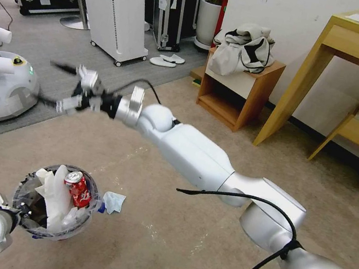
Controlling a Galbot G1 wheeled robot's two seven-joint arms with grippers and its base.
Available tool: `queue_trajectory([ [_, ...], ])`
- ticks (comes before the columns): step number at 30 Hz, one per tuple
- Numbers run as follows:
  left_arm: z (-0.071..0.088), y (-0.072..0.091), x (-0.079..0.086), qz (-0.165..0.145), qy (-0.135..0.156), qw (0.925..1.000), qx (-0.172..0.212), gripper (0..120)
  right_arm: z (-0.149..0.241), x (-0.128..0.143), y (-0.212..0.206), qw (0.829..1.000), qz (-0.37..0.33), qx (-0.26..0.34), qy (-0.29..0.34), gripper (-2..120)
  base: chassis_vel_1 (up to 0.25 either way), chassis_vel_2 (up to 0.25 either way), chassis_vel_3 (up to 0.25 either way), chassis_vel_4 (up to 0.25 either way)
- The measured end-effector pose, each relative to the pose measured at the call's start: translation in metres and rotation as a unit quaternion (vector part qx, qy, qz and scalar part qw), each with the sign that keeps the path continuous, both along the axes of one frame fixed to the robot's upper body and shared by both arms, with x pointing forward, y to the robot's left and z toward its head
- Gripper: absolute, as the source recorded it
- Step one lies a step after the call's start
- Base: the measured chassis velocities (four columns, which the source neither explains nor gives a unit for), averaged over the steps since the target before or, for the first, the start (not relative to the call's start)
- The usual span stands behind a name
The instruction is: Pick up the trash bin and place the garbage on the floor into it.
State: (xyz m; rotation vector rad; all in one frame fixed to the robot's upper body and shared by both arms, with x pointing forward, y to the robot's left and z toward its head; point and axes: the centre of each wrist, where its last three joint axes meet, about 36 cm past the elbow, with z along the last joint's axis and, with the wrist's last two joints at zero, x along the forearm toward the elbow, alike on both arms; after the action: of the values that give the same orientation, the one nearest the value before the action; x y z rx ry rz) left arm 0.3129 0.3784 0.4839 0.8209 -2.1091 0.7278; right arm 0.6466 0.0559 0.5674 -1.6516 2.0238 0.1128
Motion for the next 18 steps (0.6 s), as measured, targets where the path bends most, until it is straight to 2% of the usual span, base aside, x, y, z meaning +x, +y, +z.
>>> queue_trajectory([
  [1, 0.000, 0.000, 0.000, 0.000, 0.000, 1.0000, 0.000, 0, 0.000, 0.000, 0.000, 1.000, 0.000, 0.000, 0.000, 100, 0.000, 0.000, 0.000, 0.000],
  [4, 0.004, 0.002, -0.001, 0.003, -0.002, 1.0000, 0.001, 0, -0.023, 0.017, -0.058, 0.997, -0.074, -0.001, 0.020, 100, 0.000, 0.000, 0.000, 0.000],
  [5, 0.004, 0.002, -0.001, 0.003, -0.002, 1.0000, 0.001, 0, -0.023, 0.017, -0.058, 0.997, -0.074, -0.001, 0.020, 100, 0.000, 0.000, 0.000, 0.000],
  [6, 0.007, 0.003, -0.001, 0.004, -0.004, 1.0000, 0.000, 0, -0.038, 0.020, -0.085, 0.994, -0.108, -0.003, 0.030, 100, 0.000, 0.000, 0.000, 0.000],
  [8, 0.010, 0.005, -0.002, 0.005, -0.006, 1.0000, 0.002, 0, -0.056, 0.017, -0.113, 0.988, -0.148, 0.001, 0.046, 100, 0.000, 0.000, 0.000, 0.000],
  [9, 0.010, 0.005, -0.002, 0.005, -0.006, 1.0000, 0.002, 0, -0.056, 0.017, -0.113, 0.988, -0.148, 0.001, 0.046, 100, 0.000, 0.000, 0.000, 0.000],
  [12, 0.013, 0.008, -0.003, 0.009, -0.008, 0.9999, 0.004, 0, -0.089, 0.006, -0.148, 0.975, -0.206, 0.021, 0.083, 100, 0.000, 0.000, 0.000, 0.000],
  [15, 0.014, 0.007, -0.003, 0.009, -0.010, 0.9999, 0.004, 0, -0.107, -0.003, -0.162, 0.967, -0.236, 0.025, 0.097, 100, 0.000, 0.000, 0.000, 0.000],
  [17, 0.015, 0.005, -0.005, 0.010, -0.012, 0.9999, 0.002, 0, -0.147, -0.021, -0.176, 0.953, -0.273, 0.028, 0.131, 100, 0.000, 0.000, 0.000, 0.000],
  [18, 0.015, 0.005, -0.005, 0.010, -0.012, 0.9999, 0.002, 0, -0.147, -0.021, -0.176, 0.953, -0.273, 0.028, 0.131, 100, 0.000, 0.000, 0.000, 0.000],
])
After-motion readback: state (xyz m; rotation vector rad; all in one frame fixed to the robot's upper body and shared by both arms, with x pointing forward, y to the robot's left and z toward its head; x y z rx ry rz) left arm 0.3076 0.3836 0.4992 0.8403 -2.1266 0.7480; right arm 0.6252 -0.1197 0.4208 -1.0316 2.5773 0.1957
